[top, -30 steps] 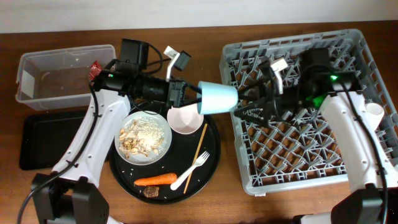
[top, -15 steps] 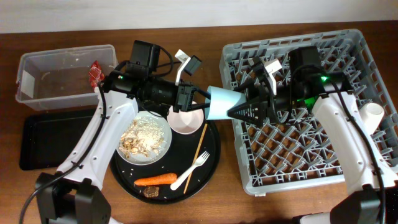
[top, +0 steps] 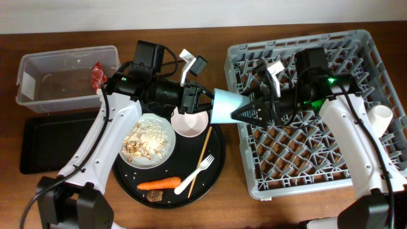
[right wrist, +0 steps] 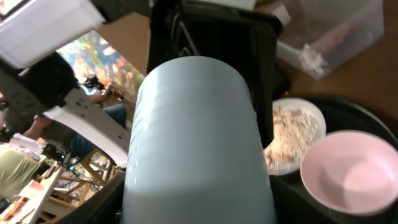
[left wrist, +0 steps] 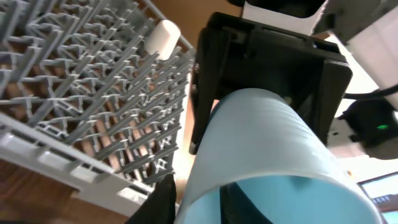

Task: Sort waste into correct bins and load items into the dishwasher rack
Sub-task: 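Hand the blue cup from the left gripper to the right gripper, then place the blue cup in the rack beside the white cup with right gripper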

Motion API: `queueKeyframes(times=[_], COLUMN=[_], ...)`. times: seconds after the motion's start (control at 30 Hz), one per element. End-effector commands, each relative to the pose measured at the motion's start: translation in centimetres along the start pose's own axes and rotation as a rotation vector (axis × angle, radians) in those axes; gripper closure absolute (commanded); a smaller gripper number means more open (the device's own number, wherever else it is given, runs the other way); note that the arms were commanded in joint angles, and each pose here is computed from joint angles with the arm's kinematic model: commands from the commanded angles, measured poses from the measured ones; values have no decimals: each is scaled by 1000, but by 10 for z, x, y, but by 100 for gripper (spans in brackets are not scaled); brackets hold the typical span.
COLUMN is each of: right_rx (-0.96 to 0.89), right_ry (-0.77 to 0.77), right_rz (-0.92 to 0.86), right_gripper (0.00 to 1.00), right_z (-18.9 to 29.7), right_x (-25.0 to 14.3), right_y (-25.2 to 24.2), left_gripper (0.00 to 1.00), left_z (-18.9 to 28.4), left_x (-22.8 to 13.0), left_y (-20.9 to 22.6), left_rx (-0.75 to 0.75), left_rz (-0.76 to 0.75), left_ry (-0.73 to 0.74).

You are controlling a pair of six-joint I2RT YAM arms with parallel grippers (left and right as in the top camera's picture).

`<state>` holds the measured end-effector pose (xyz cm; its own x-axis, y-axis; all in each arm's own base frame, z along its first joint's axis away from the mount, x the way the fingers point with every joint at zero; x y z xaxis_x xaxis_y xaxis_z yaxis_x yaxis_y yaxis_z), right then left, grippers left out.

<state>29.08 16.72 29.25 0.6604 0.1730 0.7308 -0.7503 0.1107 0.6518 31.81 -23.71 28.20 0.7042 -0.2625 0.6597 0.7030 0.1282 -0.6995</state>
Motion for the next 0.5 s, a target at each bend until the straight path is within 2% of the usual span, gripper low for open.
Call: queueKeyframes(times=[0.0, 0.13, 0.2, 0.3, 0.33, 0.4, 0.47], right_rx=[-97, -455, -661, -841, -952, -1092, -1252], right_ry=[72, 191, 228, 229, 208, 170, 123], right_rz=[-74, -295, -417, -538, -624, -734, -858], right_gripper=[50, 54, 54, 55, 55, 56, 57], right_z=[-2, 24, 59, 106, 136, 174, 217], right_x=[-13, -37, -46, -51, -54, -62, -78], right_y=[-13, -54, -67, -66, -64, -64, -64], left_gripper=[66, 65, 65, 65, 65, 65, 65], left_z=[1, 20, 37, 64, 78, 94, 97], left_x=[-7, -44, -65, -91, -101, -107, -107], left_y=[17, 59, 74, 86, 89, 94, 95], left_rx=[146, 498, 673, 884, 982, 1107, 1136], left_rz=[18, 156, 212, 267, 292, 338, 353], left_ry=[35, 184, 279, 417, 474, 497, 492])
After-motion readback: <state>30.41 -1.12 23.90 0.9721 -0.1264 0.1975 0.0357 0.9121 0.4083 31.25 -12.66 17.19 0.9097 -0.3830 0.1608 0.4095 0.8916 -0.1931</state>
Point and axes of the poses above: each gripper's point midway between its finger pads, its own z axis back along the fingers, its own y axis along the line the jaws close on, x = y × z, the point moved 3 cm from there along z, back along the fingers, and after that the axes turned 3 degrees about -z, right-handed, at the moved point
